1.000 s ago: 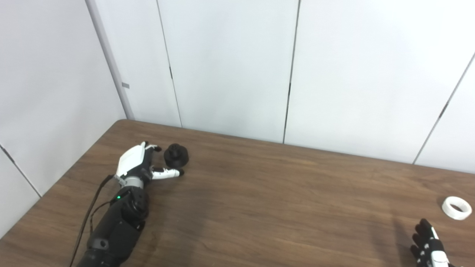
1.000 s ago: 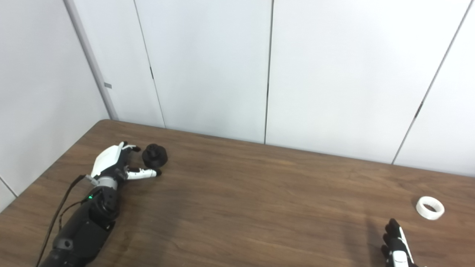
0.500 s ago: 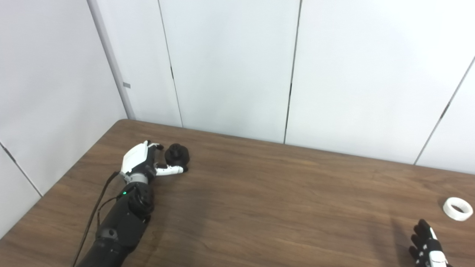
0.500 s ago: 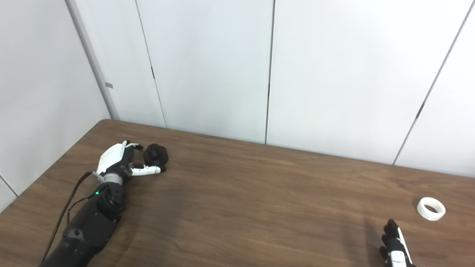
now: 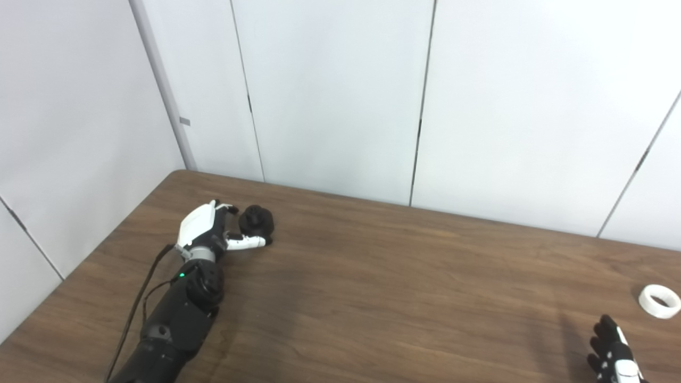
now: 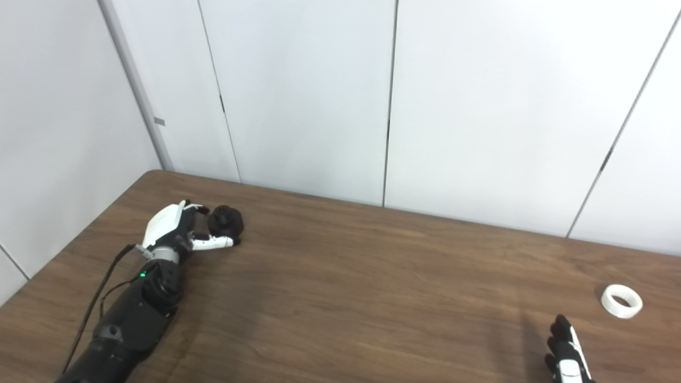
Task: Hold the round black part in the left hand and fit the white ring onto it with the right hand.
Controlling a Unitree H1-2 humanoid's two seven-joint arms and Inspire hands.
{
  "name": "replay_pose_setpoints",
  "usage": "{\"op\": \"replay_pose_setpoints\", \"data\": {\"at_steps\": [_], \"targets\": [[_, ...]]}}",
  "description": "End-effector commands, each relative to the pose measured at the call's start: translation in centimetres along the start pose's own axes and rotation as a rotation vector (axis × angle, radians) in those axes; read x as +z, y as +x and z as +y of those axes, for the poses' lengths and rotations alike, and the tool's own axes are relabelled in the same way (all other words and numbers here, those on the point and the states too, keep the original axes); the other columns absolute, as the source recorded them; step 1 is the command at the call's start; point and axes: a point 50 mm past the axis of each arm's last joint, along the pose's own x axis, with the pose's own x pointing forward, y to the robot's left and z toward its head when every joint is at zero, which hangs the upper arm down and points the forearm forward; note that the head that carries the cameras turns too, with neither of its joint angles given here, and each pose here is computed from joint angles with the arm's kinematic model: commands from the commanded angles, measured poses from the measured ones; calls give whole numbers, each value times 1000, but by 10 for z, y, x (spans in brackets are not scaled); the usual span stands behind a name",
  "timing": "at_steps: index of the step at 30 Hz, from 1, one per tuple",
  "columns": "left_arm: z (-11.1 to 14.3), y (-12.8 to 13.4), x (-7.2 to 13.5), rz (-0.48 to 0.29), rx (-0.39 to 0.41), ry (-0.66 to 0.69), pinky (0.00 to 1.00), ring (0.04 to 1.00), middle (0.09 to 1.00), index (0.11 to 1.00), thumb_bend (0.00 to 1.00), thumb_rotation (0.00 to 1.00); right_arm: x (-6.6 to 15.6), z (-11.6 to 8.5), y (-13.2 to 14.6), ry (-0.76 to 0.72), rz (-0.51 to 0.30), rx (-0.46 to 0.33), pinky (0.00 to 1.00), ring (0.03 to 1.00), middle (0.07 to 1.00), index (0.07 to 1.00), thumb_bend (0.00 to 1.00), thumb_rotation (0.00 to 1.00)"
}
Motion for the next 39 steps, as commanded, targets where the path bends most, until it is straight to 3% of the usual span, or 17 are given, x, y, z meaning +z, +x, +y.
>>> {"op": "replay_pose_setpoints", "data": {"at_steps": [1, 19, 39], "targets": [[18, 12, 20, -61, 59, -23, 1000, 1000, 985, 814, 1000, 369, 13, 1, -2, -12, -56, -3, 1000, 1000, 1000, 1000, 275, 1000], [11, 12, 24, -78, 37, -51, 1000, 1000, 974, 819, 1000, 388, 14, 3, -4, -26, -48, 0, 1000, 1000, 1000, 1000, 240, 1000], [7, 14, 23, -81, 45, -78, 1000, 1000, 964, 798, 1000, 341, 14, 2, -5, -15, -46, 9, 1000, 1000, 1000, 1000, 237, 1000]]}}
